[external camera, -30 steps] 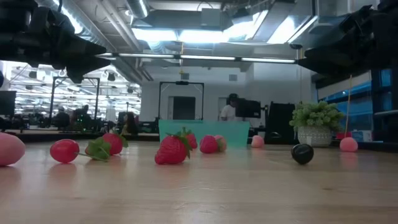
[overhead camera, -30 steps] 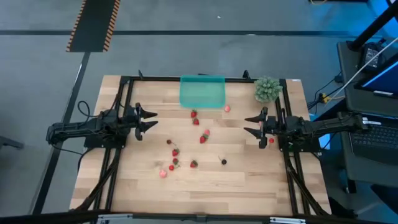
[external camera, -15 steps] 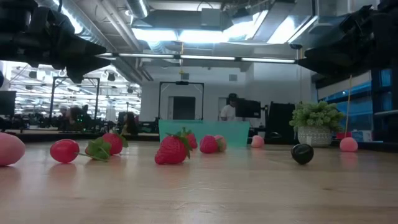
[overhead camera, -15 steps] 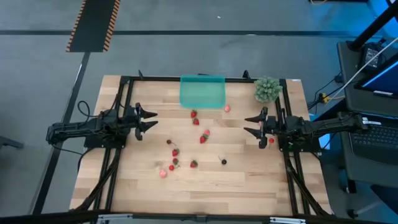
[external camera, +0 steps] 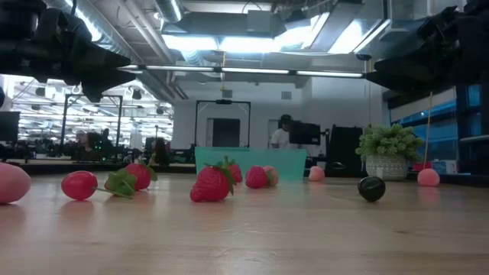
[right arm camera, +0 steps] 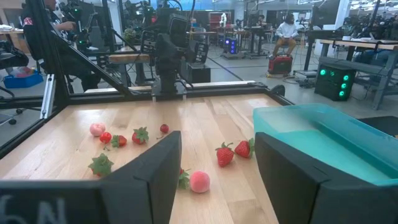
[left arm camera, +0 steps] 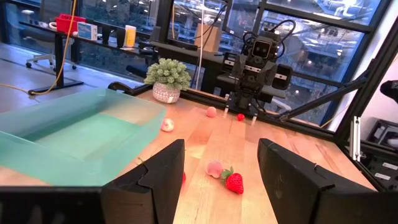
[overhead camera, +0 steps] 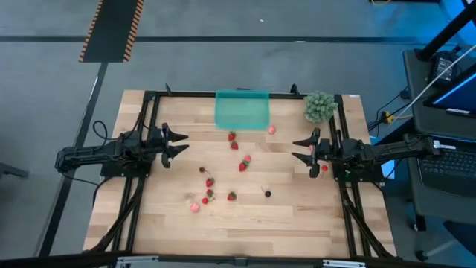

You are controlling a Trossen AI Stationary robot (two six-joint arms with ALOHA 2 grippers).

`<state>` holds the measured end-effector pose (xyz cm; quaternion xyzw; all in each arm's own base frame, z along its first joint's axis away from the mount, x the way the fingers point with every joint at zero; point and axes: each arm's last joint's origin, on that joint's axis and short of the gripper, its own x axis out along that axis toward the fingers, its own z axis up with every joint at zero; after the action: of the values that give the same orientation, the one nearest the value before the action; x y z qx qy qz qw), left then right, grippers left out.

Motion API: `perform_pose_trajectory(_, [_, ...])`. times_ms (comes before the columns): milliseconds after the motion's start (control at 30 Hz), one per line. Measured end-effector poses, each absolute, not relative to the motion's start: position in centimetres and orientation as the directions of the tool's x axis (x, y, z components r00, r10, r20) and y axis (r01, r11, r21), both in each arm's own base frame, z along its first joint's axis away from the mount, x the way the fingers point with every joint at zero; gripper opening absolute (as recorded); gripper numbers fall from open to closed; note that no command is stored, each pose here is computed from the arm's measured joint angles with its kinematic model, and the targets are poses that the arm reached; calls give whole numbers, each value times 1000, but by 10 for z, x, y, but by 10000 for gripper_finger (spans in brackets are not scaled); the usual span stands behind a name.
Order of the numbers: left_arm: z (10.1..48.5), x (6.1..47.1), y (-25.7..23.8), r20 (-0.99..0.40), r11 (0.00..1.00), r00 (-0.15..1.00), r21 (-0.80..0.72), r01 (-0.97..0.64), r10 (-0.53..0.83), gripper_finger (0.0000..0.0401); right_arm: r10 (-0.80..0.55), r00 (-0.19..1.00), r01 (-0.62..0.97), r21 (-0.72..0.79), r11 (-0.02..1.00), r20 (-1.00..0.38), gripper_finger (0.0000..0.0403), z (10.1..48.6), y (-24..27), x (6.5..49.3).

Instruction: Pick and placing Produce into tupperware

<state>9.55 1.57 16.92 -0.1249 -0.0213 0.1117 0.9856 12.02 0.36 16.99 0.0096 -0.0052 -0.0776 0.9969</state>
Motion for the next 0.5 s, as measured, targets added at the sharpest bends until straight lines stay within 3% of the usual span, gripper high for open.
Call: perform_pose_trajectory(500, [169,96,16,14,944,974,-251,-215,226,196,-155,987,154,29,988,35,207,172,4,120])
